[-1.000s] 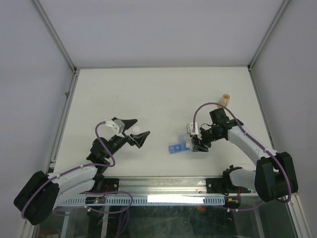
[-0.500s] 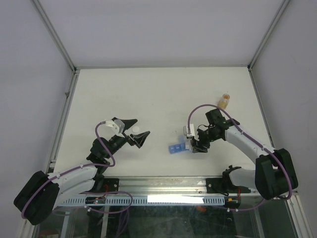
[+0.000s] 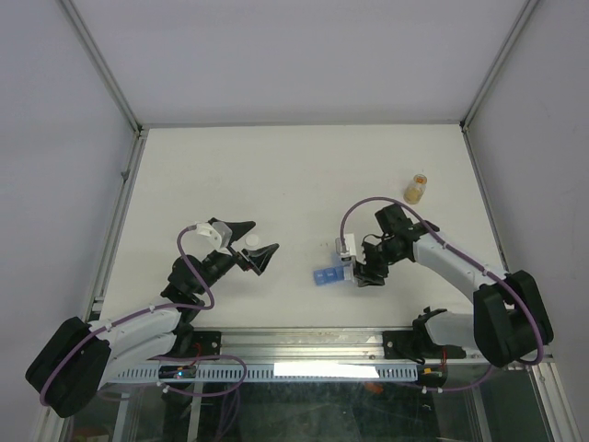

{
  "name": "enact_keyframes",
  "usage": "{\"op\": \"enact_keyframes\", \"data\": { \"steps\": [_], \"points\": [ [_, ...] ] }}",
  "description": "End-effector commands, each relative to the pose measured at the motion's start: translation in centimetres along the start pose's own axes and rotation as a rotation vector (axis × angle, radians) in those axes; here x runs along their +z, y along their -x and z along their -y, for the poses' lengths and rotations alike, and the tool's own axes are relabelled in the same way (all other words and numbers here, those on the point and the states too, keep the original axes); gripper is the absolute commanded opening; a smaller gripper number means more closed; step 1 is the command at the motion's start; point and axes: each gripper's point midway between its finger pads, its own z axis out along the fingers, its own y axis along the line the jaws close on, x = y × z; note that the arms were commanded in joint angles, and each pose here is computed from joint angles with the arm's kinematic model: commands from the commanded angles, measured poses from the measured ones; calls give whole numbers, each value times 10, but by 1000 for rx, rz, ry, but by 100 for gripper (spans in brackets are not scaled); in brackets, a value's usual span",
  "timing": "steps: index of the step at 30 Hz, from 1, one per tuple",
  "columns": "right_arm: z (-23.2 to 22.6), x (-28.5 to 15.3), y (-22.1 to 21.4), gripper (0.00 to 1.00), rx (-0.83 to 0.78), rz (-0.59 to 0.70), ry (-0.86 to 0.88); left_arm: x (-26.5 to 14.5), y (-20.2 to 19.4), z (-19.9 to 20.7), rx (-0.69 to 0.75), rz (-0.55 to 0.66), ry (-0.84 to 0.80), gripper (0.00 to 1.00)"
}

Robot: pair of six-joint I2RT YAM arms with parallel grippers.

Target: Sort the pills into containers

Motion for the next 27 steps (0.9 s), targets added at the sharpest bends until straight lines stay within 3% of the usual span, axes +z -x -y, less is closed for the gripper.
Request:
{"op": "enact_keyframes", "data": {
  "steps": [1,27],
  "points": [
    [17,-6,14,0,-21,1,-50,7,23,6,40,72,-30,99],
    [21,-6,17,0,26,-95,-59,8,22,6,39,70,-31,99]
  ]
}}
